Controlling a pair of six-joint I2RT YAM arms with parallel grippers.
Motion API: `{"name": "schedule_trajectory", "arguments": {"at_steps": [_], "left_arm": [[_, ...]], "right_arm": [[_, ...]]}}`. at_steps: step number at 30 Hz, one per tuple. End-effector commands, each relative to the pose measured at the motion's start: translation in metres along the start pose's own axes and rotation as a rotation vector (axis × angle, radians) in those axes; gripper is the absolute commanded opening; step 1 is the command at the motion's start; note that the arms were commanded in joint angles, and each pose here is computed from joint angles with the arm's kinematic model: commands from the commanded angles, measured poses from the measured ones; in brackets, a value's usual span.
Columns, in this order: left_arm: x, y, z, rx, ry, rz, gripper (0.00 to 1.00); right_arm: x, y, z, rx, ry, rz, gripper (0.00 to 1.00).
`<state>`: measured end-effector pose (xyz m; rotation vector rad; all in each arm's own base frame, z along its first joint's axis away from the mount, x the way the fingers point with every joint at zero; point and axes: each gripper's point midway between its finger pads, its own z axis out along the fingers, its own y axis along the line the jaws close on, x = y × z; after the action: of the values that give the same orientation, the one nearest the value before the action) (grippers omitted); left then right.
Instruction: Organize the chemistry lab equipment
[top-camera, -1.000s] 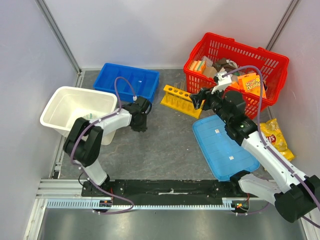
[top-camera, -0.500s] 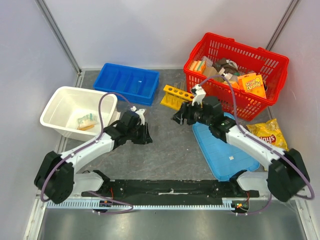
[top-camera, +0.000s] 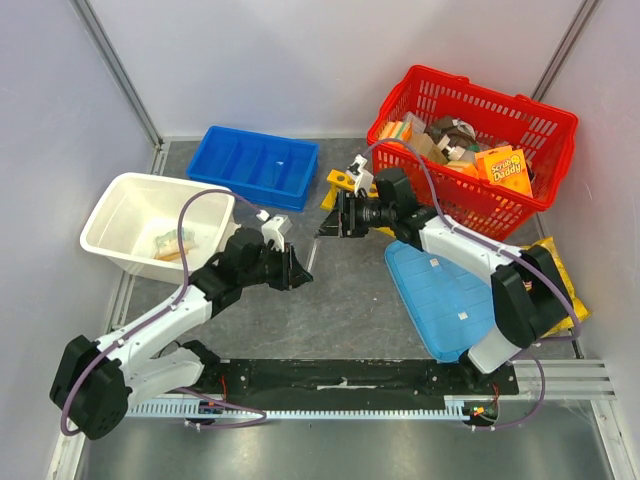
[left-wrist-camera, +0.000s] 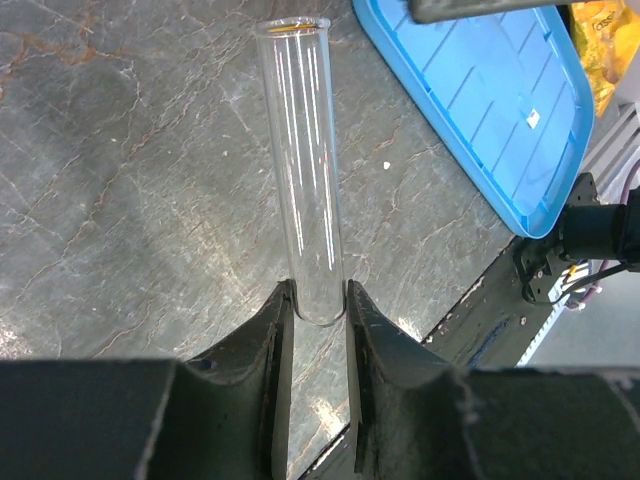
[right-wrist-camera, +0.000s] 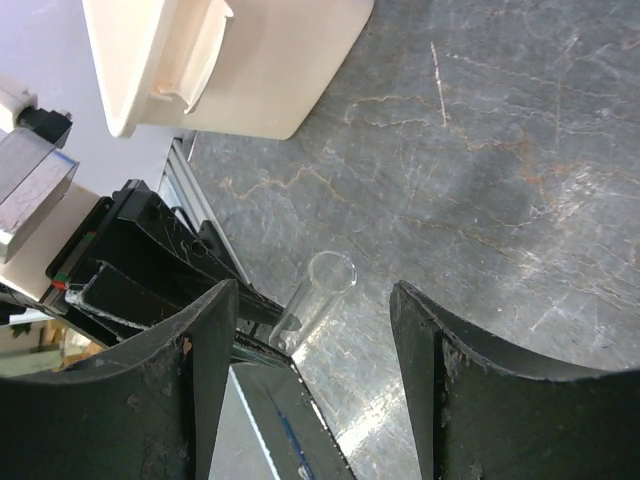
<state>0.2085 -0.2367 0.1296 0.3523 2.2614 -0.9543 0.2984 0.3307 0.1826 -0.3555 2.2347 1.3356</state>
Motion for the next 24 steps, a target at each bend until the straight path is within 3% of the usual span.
{"name": "schedule_trajectory", "arguments": {"at_steps": [1, 24], "left_arm": [[-0.010, -0.011, -0.003, 0.052, -0.057, 0.053, 0.21], [-0.011, -0.007, 0.000, 0.032, -0.065, 0.070, 0.20]], "right_arm": [[-0.001, 0.010, 0.005, -0.046, 0.077, 0.042, 0.69], [0.010, 0.003, 0.025, -0.090, 0.138, 0.090, 0.56]]}}
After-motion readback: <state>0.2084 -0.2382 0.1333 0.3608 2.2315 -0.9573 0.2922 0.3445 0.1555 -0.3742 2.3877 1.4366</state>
